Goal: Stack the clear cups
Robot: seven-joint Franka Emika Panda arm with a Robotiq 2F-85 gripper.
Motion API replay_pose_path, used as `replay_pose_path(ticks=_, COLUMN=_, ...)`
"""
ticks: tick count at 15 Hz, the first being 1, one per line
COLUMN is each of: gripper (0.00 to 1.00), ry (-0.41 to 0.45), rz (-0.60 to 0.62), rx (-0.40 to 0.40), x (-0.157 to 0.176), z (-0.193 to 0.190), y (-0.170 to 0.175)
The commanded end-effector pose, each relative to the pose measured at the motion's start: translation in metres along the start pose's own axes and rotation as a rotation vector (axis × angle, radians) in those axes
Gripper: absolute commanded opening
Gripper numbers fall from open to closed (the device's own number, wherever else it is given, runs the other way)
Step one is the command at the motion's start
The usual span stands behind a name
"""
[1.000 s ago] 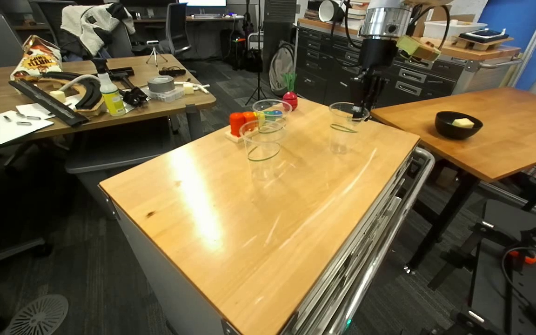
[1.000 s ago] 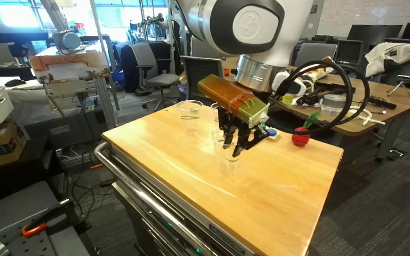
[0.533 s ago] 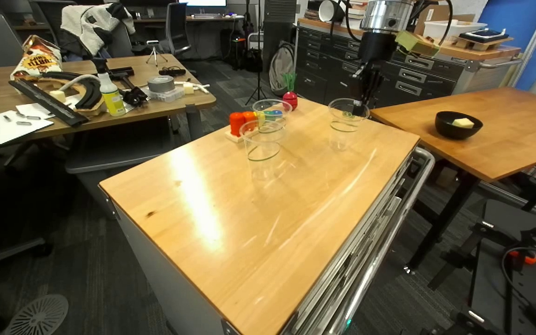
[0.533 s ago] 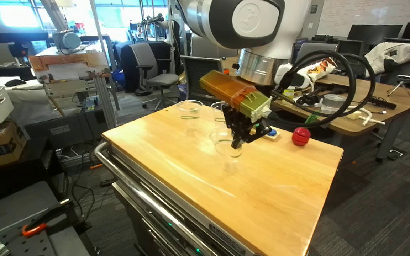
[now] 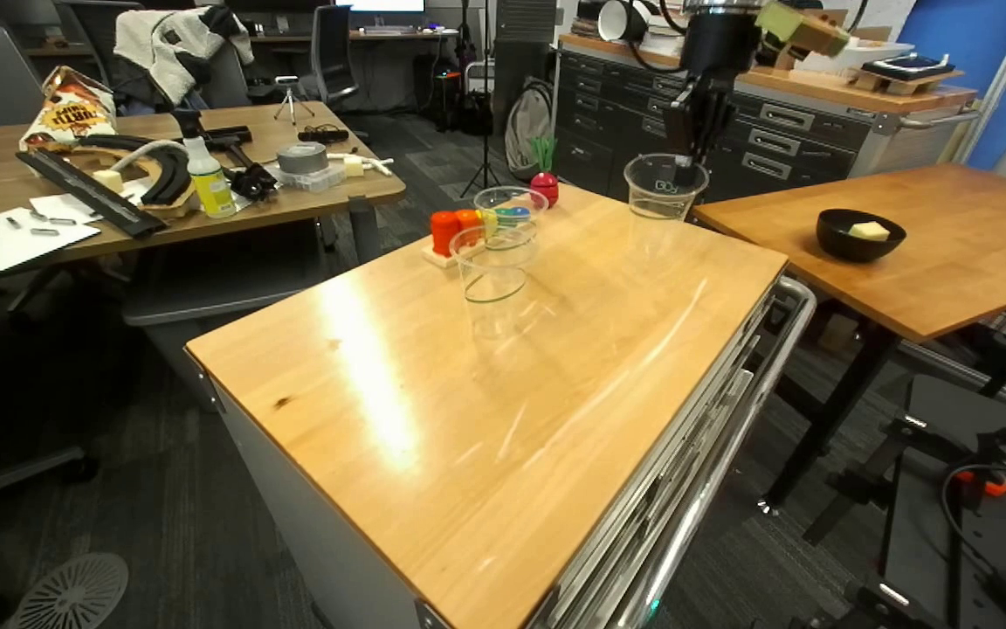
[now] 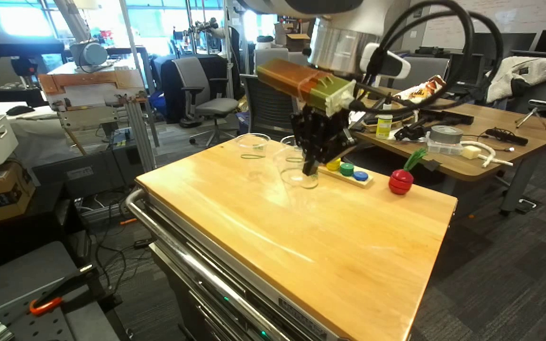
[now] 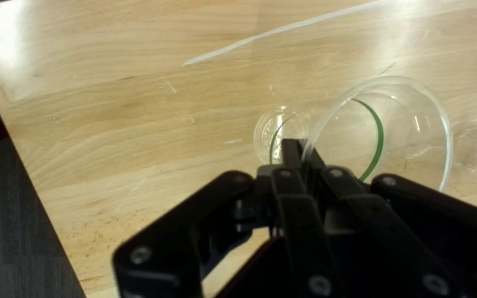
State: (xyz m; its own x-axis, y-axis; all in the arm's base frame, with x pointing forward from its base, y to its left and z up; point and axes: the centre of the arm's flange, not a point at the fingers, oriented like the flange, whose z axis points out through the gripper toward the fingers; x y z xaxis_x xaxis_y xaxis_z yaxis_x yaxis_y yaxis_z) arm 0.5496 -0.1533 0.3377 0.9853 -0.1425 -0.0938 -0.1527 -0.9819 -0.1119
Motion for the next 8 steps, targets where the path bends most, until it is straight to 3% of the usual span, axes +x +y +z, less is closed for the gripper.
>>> replay_pose_path(ticks=1, gripper=0.01, ry=-0.025, rz=-0.003, rx=0.010, x=0.006, z=-0.058, y=-0.034)
replay_pose_path(ticks=8, gripper=0.01, ry=0.021, rz=-0.045, rx=0.033, x=0.061, z=-0.090, y=-0.091)
